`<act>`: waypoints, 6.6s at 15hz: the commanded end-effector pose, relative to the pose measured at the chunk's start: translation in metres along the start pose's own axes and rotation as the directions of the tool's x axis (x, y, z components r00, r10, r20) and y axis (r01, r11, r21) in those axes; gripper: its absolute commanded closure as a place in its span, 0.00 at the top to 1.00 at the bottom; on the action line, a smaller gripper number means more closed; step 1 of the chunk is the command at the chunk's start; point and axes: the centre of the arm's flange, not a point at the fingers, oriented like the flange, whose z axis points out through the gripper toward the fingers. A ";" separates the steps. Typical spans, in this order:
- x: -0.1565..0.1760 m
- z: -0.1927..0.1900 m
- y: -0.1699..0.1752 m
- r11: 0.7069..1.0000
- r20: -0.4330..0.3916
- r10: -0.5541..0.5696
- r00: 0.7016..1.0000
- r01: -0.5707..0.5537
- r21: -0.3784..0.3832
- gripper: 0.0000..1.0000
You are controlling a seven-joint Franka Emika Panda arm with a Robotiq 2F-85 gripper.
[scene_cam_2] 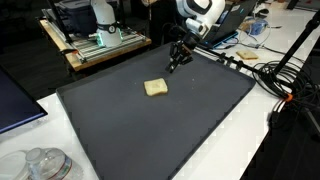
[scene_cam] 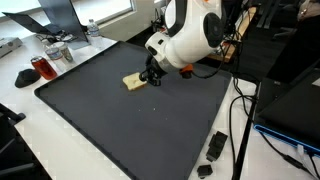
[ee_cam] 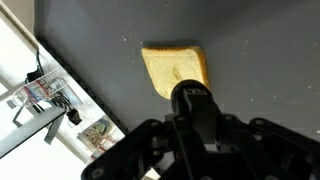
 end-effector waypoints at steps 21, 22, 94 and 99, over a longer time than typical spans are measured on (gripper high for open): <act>0.101 -0.036 -0.012 0.973 0.067 -0.231 0.971 0.229 0.025 0.05; 0.107 -0.033 -0.012 0.964 0.094 -0.266 0.959 0.262 0.052 0.05; 0.089 0.235 0.220 0.254 0.063 -0.279 0.958 0.010 0.967 0.05; 0.083 0.258 0.218 0.135 0.042 -0.306 0.951 -0.001 0.991 0.05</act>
